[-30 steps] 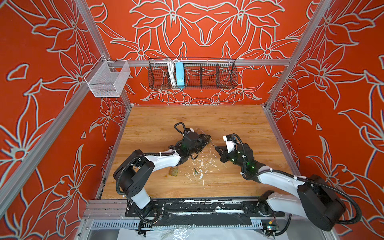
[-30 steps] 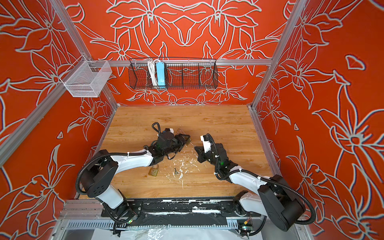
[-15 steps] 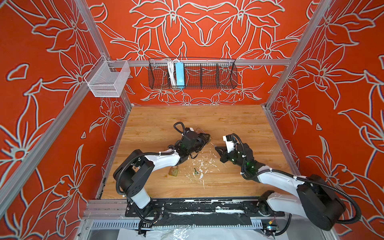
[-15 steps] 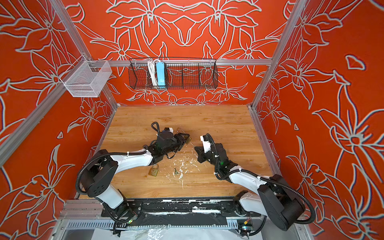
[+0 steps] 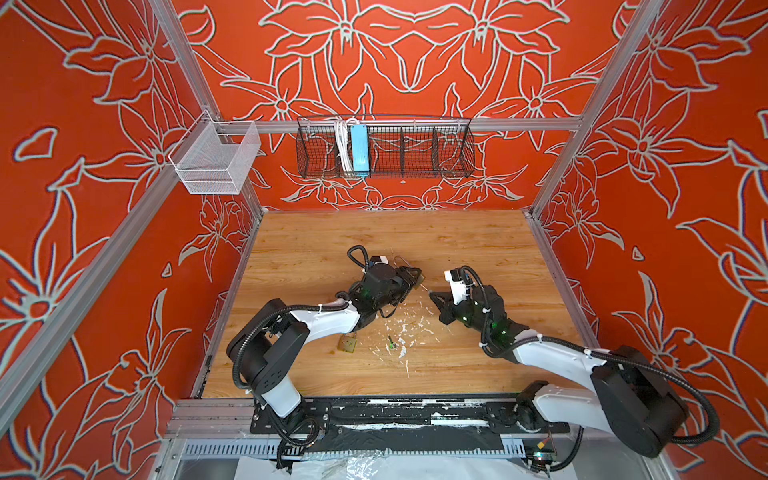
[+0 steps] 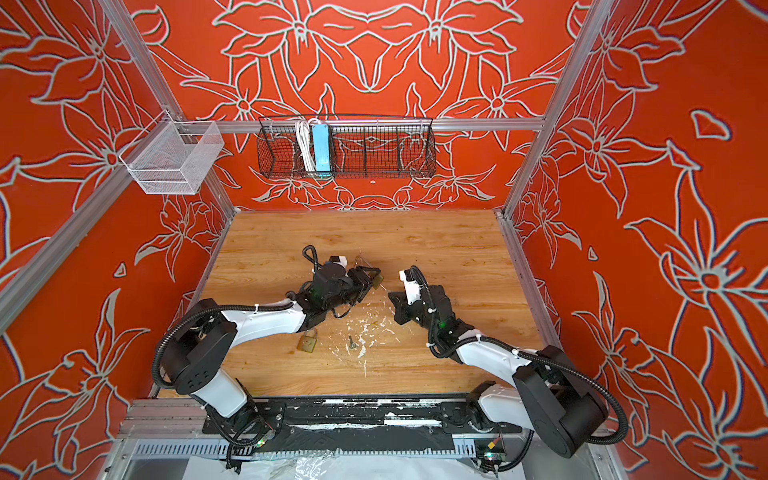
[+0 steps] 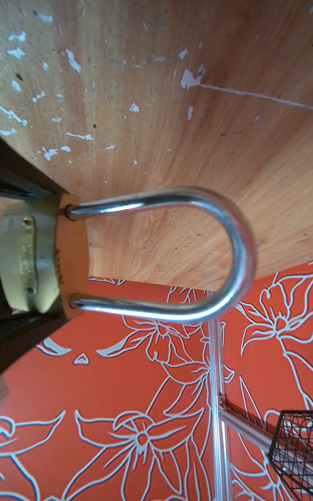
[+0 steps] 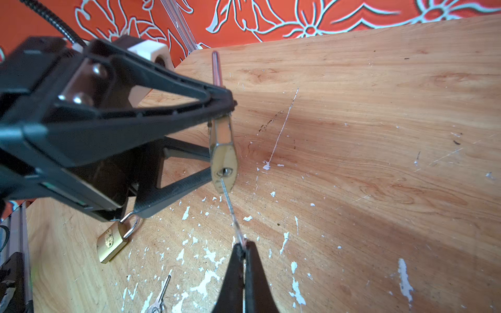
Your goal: Unlock with the key
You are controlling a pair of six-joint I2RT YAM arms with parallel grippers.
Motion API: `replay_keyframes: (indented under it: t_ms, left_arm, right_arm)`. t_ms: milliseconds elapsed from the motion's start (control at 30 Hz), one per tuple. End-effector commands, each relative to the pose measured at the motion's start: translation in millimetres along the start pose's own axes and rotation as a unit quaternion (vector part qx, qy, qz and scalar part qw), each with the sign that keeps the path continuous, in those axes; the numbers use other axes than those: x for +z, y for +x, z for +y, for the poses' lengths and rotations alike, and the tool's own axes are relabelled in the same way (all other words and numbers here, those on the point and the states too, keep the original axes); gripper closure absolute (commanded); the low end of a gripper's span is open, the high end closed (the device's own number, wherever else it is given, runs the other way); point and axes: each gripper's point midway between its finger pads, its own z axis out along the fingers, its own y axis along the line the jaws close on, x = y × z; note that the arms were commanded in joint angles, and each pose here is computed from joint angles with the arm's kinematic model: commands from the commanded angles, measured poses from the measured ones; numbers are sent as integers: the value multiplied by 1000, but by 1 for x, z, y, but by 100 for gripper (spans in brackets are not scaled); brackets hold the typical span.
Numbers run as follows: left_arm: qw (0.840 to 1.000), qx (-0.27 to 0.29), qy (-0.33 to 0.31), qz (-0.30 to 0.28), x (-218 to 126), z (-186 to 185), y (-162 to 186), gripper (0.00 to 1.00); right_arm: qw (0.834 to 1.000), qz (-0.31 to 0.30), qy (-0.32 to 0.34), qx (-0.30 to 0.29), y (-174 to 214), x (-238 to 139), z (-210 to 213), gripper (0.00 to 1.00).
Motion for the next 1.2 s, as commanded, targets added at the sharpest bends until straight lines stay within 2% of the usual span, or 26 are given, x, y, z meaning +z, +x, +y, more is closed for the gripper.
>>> replay_keyframes:
  t_ms: [0, 233, 533, 767, 933, 1167]
  left_arm:
    - [998, -12, 53, 8, 1, -20, 1, 100]
    - [998, -17, 54, 22, 9, -12, 8, 100]
    - [997, -14, 73, 13, 10, -24, 12, 100]
    - [998, -7, 63, 14, 7, -26, 12, 100]
    - [998, 20, 53, 17, 9, -18, 23, 100]
    - [999, 39, 31, -10, 9, -14, 35, 100]
  right_arm:
    - [1000, -14, 7, -9, -13, 1, 2, 100]
    - [1000, -10, 18, -6, -12, 2, -2, 100]
    - [999, 21, 37, 23, -1, 13, -11, 100]
    - [999, 12, 42, 20, -5, 9, -12, 100]
    - [998, 6, 47, 28, -8, 7, -13, 100]
    - [999, -11, 28, 41, -10, 6, -7, 100]
